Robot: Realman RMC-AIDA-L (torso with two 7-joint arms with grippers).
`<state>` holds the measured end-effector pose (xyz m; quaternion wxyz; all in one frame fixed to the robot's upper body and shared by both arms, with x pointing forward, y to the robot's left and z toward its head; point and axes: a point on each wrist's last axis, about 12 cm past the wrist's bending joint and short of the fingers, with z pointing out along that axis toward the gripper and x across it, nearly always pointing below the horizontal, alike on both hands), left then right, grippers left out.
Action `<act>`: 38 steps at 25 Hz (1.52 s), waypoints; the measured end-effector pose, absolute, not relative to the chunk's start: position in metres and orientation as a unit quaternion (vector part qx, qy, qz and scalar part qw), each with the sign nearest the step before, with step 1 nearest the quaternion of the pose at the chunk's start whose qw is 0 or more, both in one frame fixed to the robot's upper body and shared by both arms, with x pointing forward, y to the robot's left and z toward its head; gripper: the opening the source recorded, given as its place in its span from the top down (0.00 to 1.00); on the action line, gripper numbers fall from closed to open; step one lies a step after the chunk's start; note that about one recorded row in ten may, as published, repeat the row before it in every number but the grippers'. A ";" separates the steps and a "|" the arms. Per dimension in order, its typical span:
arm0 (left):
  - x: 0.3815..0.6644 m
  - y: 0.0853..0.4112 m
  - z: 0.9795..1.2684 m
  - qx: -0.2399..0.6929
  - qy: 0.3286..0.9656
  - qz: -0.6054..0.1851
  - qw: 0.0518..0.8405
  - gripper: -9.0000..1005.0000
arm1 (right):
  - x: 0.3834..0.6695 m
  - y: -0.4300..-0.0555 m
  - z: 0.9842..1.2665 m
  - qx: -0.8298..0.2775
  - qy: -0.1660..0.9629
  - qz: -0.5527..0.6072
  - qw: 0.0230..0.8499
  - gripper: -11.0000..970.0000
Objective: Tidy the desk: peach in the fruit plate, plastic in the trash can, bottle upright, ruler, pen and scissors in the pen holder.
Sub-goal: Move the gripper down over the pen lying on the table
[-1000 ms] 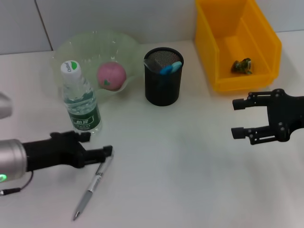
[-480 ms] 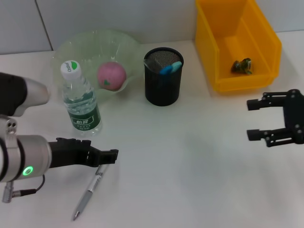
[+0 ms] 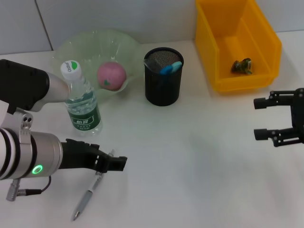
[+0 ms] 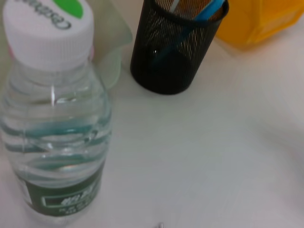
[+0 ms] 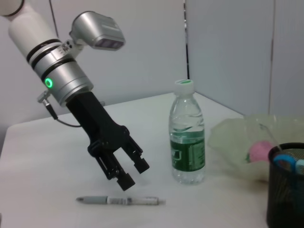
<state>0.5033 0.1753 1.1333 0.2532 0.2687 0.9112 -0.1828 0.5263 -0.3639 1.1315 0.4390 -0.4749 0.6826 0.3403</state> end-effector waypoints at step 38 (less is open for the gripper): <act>0.533 0.162 1.140 0.335 0.915 -0.113 0.196 0.22 | 0.540 -0.357 1.127 -0.430 0.697 0.325 0.473 0.19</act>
